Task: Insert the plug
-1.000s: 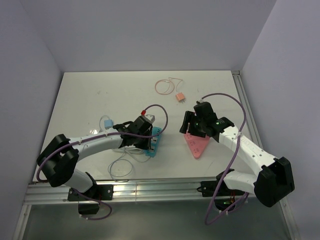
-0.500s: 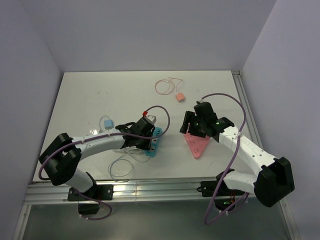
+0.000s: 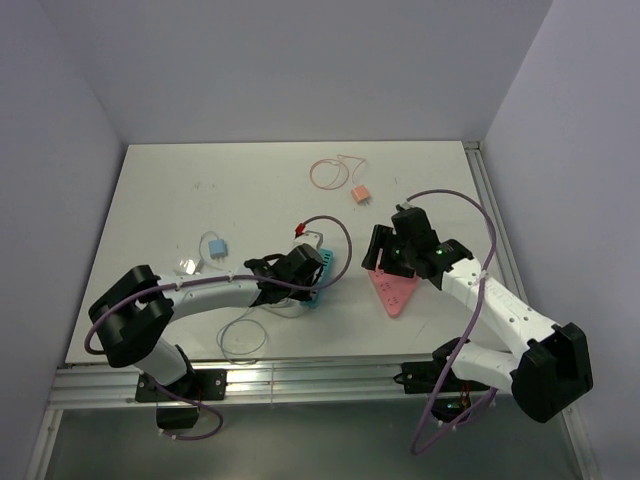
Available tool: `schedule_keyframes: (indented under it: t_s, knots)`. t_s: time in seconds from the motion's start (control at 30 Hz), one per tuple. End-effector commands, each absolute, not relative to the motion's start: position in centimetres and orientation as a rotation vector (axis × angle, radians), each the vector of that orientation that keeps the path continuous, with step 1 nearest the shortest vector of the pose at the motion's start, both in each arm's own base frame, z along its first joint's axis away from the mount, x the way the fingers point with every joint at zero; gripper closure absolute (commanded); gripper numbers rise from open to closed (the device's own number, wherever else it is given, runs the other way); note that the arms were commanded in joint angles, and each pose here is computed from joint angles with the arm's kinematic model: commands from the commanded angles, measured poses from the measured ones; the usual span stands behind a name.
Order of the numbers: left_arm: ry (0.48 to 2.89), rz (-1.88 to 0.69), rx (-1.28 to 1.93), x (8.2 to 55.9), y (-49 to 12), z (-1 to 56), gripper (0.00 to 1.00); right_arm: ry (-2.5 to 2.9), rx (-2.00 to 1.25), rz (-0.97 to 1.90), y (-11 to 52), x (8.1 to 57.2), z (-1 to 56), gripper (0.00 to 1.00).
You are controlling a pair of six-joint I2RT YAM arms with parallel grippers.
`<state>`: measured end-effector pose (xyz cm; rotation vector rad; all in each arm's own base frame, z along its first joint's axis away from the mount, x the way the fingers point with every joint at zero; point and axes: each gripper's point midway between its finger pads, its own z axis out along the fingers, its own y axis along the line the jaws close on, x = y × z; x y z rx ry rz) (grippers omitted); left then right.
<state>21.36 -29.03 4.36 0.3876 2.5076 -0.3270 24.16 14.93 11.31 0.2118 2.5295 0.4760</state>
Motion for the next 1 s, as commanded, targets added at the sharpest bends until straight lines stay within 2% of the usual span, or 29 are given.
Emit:
schedule_keyframes:
  t_s: [0.0, 0.37, 0.8, 0.97]
  knots:
    - [2.745, -0.152, 0.444, 17.0, -25.1, -3.5, 1.0, 2.489, 0.197, 0.496, 14.8, 24.3, 12.0, 0.26]
    - [2.723, -0.135, 0.438, 17.5, -24.8, -2.0, 1.0, 2.56, 0.145, 0.549, 16.4, 24.7, 10.5, 0.27]
    - [2.728, -0.156, 0.445, 17.3, -24.9, -1.0, 1.0, 2.588, 0.237, 0.69, 22.6, 31.6, 11.5, 0.33]
    - [2.722, -0.192, 0.444, 17.2, -25.3, -0.6, 1.0, 2.642, 0.291, 0.75, 24.9, 33.2, 8.8, 0.34]
